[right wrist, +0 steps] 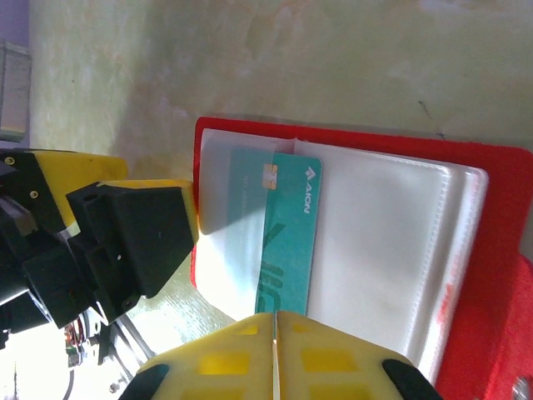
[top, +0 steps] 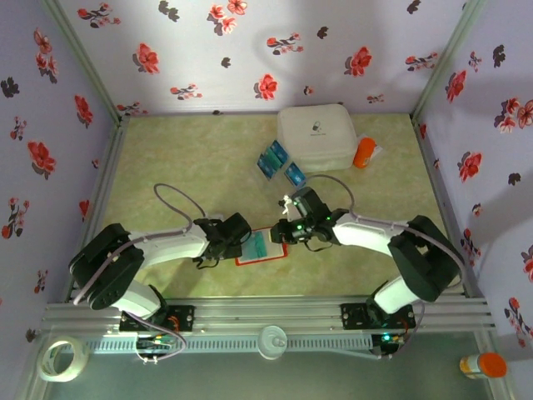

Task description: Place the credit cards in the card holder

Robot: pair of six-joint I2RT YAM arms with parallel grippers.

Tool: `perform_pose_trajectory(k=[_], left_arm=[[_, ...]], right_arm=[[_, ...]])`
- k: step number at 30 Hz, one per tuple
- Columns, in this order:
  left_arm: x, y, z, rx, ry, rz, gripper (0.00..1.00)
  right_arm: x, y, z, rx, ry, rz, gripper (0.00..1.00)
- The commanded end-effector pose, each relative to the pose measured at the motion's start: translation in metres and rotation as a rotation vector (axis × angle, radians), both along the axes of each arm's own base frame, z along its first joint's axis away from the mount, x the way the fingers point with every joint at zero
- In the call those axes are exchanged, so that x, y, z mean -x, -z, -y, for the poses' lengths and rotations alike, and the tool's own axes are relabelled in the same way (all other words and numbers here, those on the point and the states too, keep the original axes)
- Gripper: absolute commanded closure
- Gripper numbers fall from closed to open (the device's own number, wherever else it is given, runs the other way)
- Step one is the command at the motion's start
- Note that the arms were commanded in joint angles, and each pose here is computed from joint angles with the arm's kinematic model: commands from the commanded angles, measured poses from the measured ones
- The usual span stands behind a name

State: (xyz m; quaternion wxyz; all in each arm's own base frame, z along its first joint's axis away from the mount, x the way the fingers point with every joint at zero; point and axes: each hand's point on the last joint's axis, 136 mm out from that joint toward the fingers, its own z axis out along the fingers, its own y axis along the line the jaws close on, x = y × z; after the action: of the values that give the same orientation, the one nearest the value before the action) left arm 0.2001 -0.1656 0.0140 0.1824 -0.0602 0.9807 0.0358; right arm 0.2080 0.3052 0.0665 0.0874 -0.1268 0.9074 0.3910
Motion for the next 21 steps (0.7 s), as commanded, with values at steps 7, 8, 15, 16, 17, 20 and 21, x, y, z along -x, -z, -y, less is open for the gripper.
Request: perform_pose_trajectory(k=[7,8,15,16,17,20,21], left_arm=[[-0.015,0.011,0.024,0.085,0.014,0.031,0.06],[-0.015,0.011,0.024,0.085,0.014,0.032,0.06],[-0.016,0.011,0.025,0.095,0.016,0.038,0.06],[-0.016,0.01,0.026,0.097,0.017,0.039,0.06],[-0.016,0.011,0.026,0.098,0.018,0.039,0.06],[-0.016,0.011,0.026,0.1,0.017,0.04,0.06],[-0.017,0.011,0.027,0.103,0.017,0.041,0.06]], right_arm=[[0.0,0.018,-0.019,0.055,-0.035,-0.005,0.9],[0.0,0.022,-0.019,0.061,-0.035,-0.01,0.9],[0.01,0.041,-0.031,0.091,-0.053,-0.045,0.91],[0.012,0.042,-0.034,0.092,-0.058,-0.048,0.91],[0.014,0.043,-0.038,0.094,-0.067,-0.046,0.91],[0.019,0.045,-0.046,0.098,-0.079,-0.048,0.92],[0.02,0.044,-0.049,0.095,-0.082,-0.048,0.92]])
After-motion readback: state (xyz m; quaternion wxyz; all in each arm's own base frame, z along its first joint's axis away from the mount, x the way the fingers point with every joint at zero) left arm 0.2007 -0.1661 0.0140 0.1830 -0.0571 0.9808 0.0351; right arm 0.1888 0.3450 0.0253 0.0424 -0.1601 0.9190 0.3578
